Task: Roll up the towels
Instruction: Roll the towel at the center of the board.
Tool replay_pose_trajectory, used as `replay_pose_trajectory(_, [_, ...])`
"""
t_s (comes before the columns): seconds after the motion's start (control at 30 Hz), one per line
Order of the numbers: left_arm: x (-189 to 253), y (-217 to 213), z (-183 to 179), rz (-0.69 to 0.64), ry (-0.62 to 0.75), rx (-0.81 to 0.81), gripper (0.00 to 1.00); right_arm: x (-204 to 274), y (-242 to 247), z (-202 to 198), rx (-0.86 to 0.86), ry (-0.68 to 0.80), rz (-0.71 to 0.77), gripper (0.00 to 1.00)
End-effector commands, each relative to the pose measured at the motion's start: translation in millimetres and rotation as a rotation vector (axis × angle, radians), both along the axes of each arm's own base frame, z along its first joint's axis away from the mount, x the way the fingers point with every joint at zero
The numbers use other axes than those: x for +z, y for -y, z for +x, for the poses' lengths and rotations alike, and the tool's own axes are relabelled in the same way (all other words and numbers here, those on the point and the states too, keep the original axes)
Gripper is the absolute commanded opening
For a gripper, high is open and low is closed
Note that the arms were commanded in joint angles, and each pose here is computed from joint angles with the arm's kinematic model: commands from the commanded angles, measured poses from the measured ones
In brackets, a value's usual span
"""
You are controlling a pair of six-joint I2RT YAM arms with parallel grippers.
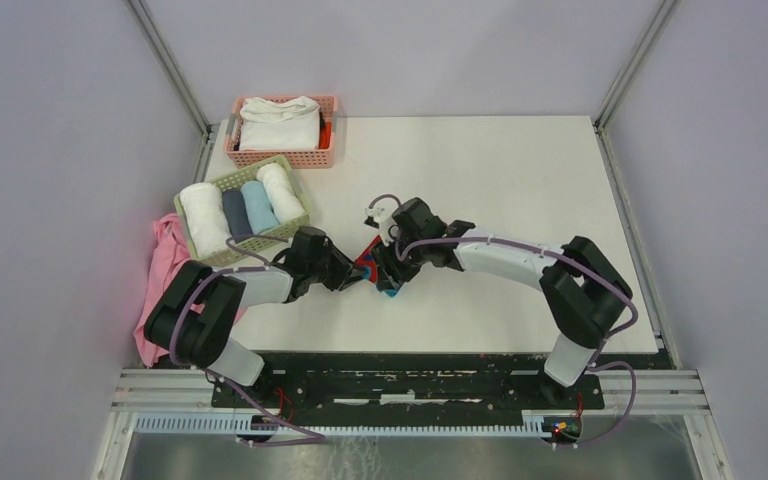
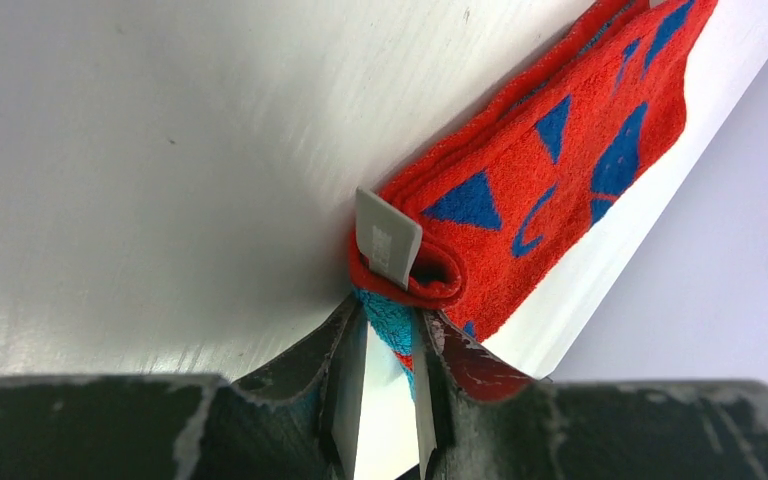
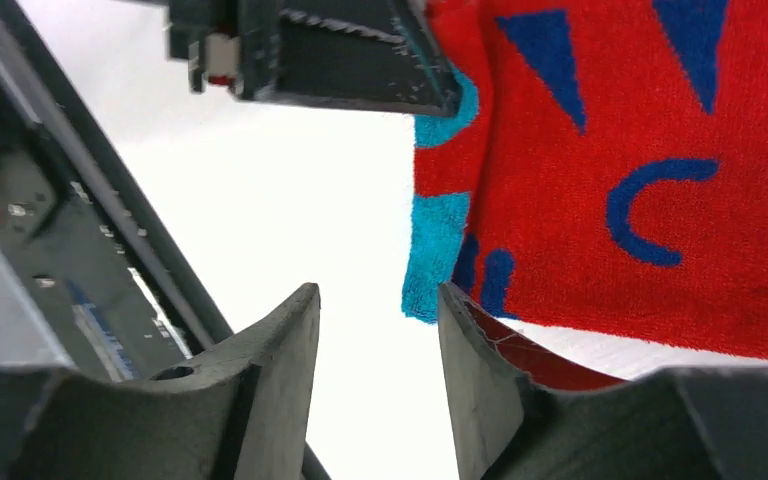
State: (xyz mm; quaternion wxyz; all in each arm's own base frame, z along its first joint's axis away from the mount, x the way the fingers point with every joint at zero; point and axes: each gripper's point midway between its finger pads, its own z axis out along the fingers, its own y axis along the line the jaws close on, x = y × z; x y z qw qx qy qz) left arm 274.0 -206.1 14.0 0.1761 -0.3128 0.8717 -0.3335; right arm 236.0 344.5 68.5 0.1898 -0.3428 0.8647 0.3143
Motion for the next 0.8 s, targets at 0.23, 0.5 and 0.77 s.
replay_pose_trajectory(0.23, [-48.6,-30.2,-33.1,0.141,-0.179,0.057,0.31,-30.5,5.6,9.2,0.048,0.326,-0.235,0.54])
replay_pose_trajectory(0.5, [-48.2,-28.5,-34.4,0.121,-0.179,0.064,0.31,-48.8,0.8,5.2,0.067,0.313,-0.254,0.39])
replay_pose_trajectory(0.77, [-29.0,-25.3,-34.8,0.044,-0.123,0.098,0.5,-37.1,1.0,-16.3,0.039,0.053,-0.008,0.05])
